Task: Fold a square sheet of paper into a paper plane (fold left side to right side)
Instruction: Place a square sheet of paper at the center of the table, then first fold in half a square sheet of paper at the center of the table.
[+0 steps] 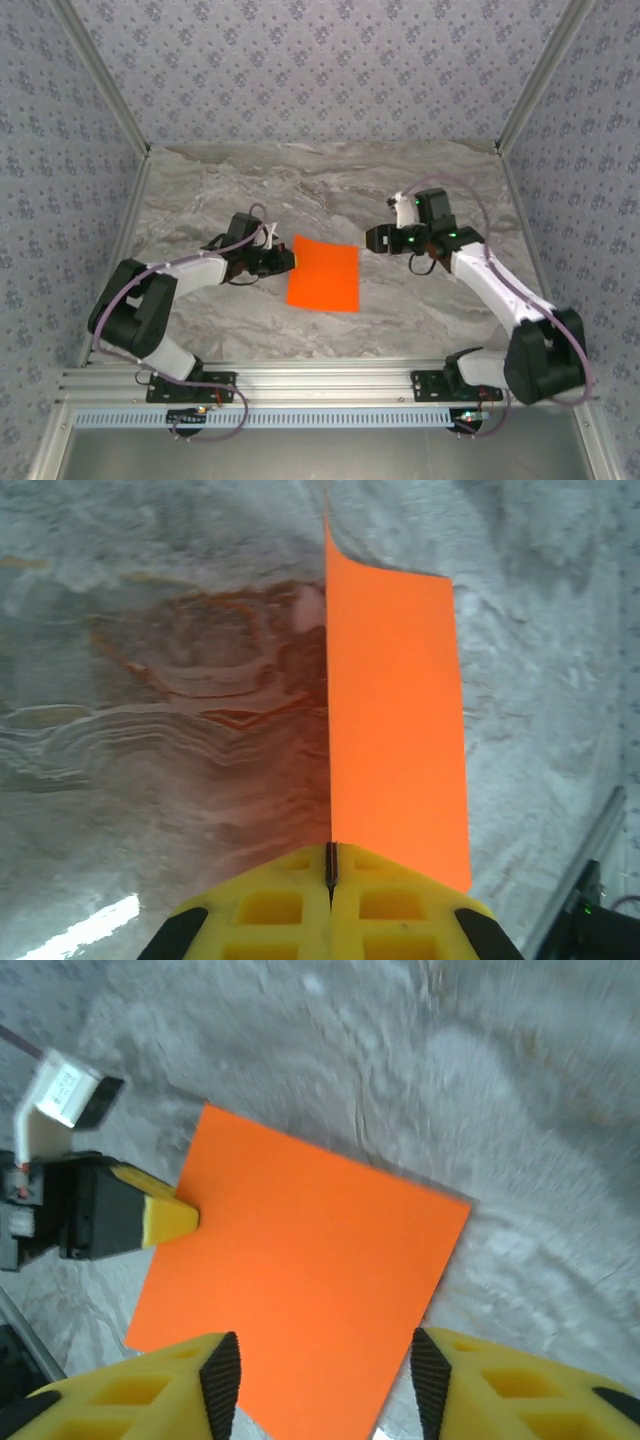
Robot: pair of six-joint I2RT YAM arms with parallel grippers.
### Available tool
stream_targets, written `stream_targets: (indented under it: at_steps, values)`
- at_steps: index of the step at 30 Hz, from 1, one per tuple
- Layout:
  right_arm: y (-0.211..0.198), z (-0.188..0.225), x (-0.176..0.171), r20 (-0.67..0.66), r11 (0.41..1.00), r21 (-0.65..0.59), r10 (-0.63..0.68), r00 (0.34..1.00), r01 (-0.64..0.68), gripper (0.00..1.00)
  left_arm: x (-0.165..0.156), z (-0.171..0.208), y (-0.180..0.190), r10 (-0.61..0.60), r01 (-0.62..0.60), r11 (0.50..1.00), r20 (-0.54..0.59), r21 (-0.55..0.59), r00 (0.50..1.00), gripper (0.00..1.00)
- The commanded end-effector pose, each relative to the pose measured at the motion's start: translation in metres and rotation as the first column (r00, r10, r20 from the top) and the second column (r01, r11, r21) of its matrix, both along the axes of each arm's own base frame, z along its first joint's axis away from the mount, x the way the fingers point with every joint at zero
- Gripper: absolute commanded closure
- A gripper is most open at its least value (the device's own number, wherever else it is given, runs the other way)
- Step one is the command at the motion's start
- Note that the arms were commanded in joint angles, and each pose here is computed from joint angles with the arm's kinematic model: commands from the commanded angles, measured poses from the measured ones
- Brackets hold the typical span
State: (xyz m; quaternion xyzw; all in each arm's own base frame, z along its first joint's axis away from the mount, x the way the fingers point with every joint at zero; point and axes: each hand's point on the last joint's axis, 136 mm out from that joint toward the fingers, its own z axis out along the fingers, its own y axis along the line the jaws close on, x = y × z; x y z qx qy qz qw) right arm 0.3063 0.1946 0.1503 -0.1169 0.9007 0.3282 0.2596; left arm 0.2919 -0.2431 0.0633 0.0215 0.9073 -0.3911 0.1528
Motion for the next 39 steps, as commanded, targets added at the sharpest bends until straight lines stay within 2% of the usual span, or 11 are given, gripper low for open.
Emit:
stream_targets:
  at_steps: [1,2,5,9,12,20,22,25,29,33,39]
  values:
    - [0.021,-0.028,0.009,-0.097,0.996,0.052,-0.067,0.993,0.072,0.65,0.025,0.012,-0.002,0.041,-0.042,0.999,0.052,0.017,0.998,1.0]
    - [0.027,-0.04,0.01,-0.126,0.996,0.043,-0.073,0.989,0.079,0.72,0.025,0.01,0.0,0.044,-0.045,0.998,0.044,0.031,0.998,1.0]
    - [0.035,-0.073,0.01,-0.203,0.996,-0.01,-0.09,0.975,0.09,0.79,0.024,0.012,0.001,0.043,-0.045,0.998,0.044,0.038,0.998,1.0]
    - [0.04,-0.106,0.007,-0.29,0.995,-0.045,-0.1,0.952,0.09,0.81,0.022,0.023,-0.001,0.03,-0.031,0.999,0.052,0.024,0.998,1.0]
    - [0.039,-0.124,0.001,-0.331,0.992,-0.097,-0.111,0.937,0.083,0.81,0.021,0.035,-0.008,0.007,-0.006,1.0,0.056,-0.019,0.998,0.94]
    - [0.031,-0.147,-0.015,-0.378,0.984,-0.161,-0.135,0.916,0.079,0.81,0.023,0.073,-0.045,-0.047,0.062,0.979,0.083,-0.192,0.995,0.59]
    - [0.032,-0.143,-0.014,-0.369,0.987,-0.135,-0.127,0.921,0.082,0.81,0.023,0.078,-0.057,-0.063,0.082,0.971,0.087,-0.223,0.994,0.5]
    - [0.035,-0.134,-0.011,-0.361,0.994,-0.064,-0.11,0.926,0.093,0.8,0.025,0.081,-0.073,-0.081,0.102,0.961,0.091,-0.258,0.992,0.43]
    - [0.038,-0.114,-0.003,-0.334,0.995,0.023,-0.08,0.939,0.093,0.78,0.029,0.073,-0.09,-0.101,0.118,0.958,0.077,-0.261,0.992,0.41]
    - [0.031,-0.088,0.01,-0.283,0.99,0.084,-0.087,0.955,0.115,0.73,0.032,0.063,-0.1,-0.111,0.123,0.96,0.061,-0.253,0.992,0.46]
    - [0.03,-0.049,0.019,-0.22,0.969,0.208,-0.089,0.971,0.136,0.56,0.038,0.056,-0.101,-0.087,0.1,0.965,0.061,-0.241,0.994,0.68]
